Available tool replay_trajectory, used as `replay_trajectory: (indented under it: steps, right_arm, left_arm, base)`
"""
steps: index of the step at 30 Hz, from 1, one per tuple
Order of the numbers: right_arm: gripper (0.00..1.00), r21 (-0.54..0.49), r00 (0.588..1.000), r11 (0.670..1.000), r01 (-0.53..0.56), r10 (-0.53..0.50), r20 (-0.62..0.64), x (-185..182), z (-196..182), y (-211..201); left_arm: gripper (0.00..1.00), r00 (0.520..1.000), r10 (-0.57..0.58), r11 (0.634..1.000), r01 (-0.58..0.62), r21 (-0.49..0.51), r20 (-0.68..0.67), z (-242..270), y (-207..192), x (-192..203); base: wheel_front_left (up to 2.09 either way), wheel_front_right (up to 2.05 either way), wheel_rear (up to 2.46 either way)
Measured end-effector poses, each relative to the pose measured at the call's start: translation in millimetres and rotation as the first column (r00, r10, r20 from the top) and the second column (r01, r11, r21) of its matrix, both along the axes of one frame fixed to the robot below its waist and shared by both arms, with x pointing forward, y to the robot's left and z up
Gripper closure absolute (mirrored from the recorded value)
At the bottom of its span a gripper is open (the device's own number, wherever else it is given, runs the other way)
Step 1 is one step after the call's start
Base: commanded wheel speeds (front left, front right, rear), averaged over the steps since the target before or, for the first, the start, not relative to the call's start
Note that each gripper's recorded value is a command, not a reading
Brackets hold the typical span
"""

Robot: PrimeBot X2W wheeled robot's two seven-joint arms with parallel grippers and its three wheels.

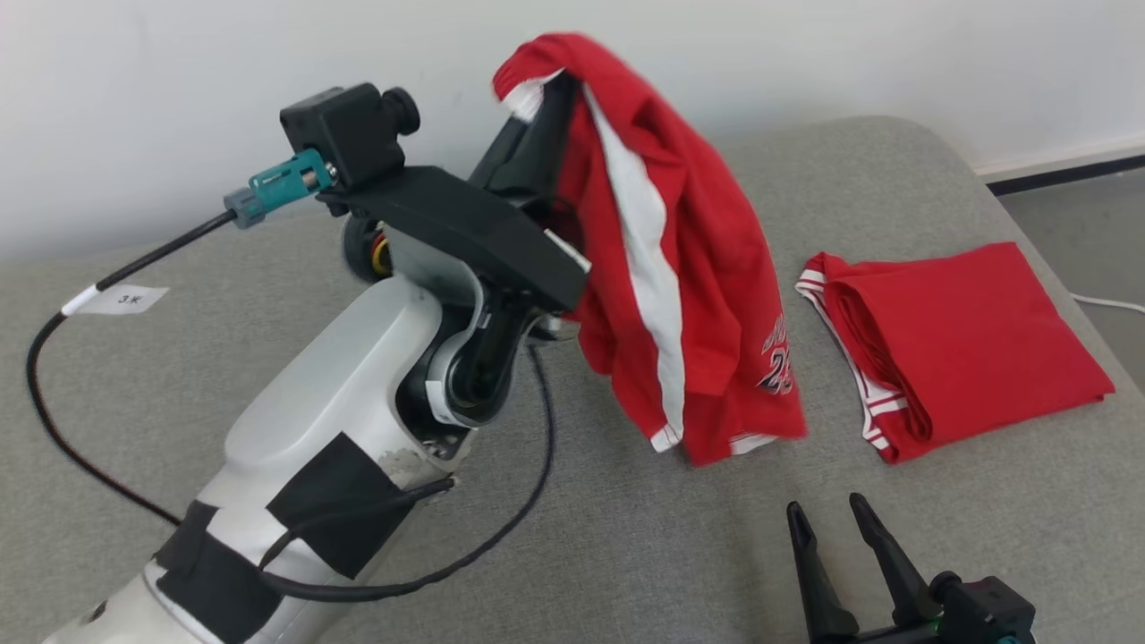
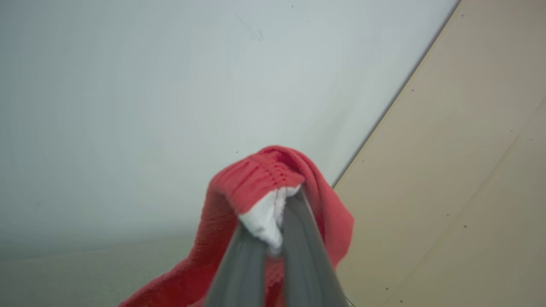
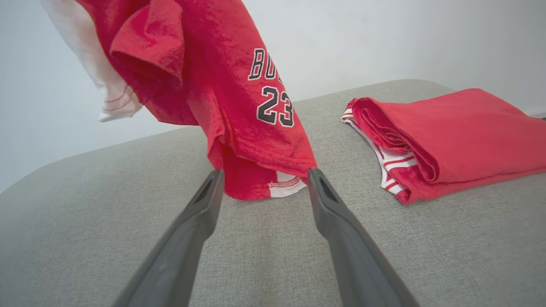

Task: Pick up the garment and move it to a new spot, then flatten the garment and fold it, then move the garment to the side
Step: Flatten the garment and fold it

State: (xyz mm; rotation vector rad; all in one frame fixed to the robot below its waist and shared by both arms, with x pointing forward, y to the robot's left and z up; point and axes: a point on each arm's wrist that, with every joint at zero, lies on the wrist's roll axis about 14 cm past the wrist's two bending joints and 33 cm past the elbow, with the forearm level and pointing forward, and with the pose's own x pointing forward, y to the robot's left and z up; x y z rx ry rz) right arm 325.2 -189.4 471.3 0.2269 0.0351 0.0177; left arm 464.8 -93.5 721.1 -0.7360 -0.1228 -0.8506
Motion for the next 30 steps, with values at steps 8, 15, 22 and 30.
replay_trajectory:
  steps: [8, 15, 22, 30]
  right_arm:
    - [0.00, 0.018, 0.997, 0.997, -0.070, 0.070, 0.015, 9.2, 2.6, 23.5]
    - [0.00, 0.024, 0.993, 0.993, -0.118, 0.118, 0.014, 17.4, 1.5, 38.0]
    - [0.00, 0.032, 0.987, 0.987, -0.159, 0.158, 0.013, 23.0, 0.4, 51.1]
    - [0.00, 0.035, 0.986, 0.986, -0.165, 0.164, 0.024, 21.4, 3.4, 54.1]
  left_arm:
    - [1.00, 0.858, 0.432, 0.857, -0.295, 0.422, -0.277, -171.4, 118.1, 38.4]
    - [1.00, 0.707, 0.574, 0.772, -0.299, 0.561, -0.413, -257.0, 185.8, 7.4]
    - [1.00, 0.645, 0.635, 0.728, -0.316, 0.609, -0.424, -281.3, 218.2, -10.6]
    - [0.00, 0.748, 0.597, 0.703, -0.314, 0.638, -0.290, -269.0, 216.4, -17.2]
  base:
    - [0.00, 0.00, 0.00]
    - [0.00, 0.00, 0.00]
    - [0.00, 0.00, 0.00]
    - [0.00, 0.00, 0.00]
